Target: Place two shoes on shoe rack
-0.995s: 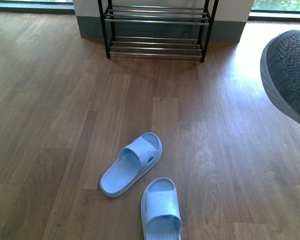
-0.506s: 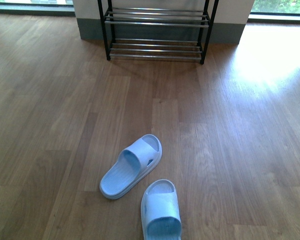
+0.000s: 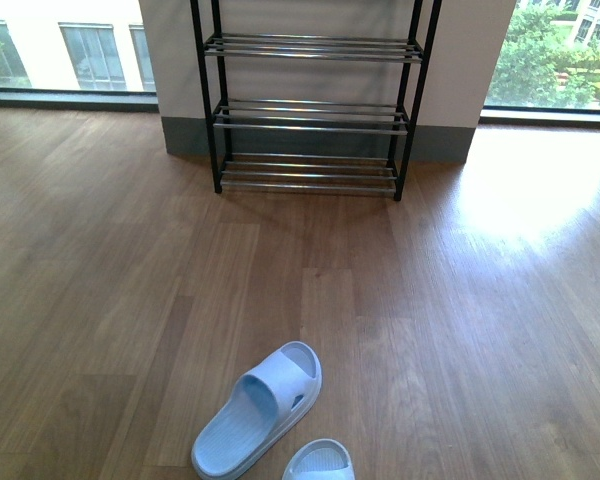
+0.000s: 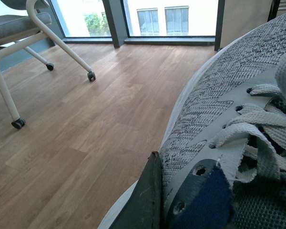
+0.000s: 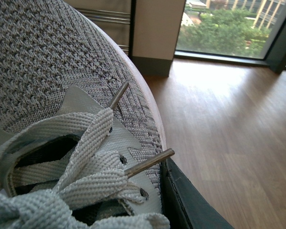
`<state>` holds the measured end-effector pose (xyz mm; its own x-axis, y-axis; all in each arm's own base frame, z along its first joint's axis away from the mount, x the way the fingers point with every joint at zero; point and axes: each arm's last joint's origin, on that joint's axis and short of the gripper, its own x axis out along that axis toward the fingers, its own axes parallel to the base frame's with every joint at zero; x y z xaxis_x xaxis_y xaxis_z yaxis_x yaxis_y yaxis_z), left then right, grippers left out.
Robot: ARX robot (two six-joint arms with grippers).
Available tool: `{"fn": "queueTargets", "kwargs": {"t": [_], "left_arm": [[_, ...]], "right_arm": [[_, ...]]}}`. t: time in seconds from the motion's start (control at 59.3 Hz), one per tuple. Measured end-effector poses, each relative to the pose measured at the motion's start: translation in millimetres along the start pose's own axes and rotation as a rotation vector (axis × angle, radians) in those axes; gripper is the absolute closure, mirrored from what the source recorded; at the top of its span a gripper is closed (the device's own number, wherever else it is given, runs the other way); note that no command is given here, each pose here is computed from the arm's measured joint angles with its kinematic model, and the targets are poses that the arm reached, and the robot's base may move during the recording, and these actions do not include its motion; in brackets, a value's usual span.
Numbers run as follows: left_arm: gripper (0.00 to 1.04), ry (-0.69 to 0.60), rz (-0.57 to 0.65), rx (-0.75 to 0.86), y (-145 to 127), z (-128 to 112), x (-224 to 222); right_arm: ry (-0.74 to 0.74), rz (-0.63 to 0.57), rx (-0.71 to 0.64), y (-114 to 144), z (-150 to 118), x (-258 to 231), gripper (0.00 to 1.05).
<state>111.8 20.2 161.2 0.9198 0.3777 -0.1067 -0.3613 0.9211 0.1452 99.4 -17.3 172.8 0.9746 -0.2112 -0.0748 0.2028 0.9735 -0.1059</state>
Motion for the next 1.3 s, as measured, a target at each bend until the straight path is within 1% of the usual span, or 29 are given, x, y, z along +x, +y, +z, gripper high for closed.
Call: {"fn": "queueTargets", "kwargs": {"t": [0.101,1.298], "left_arm": [[1.03,0.0,0.0,0.0,0.0,0.0,0.0],[1.03,0.002,0.006,0.0,0.2,-0.3,0.0]], "right_arm": [[-0.002,0.014,0.001,1.0,0.2,-0.1,1.01],[-0.003,0.013,0.0,1.1,0.4,-0.2,1.01]]}}
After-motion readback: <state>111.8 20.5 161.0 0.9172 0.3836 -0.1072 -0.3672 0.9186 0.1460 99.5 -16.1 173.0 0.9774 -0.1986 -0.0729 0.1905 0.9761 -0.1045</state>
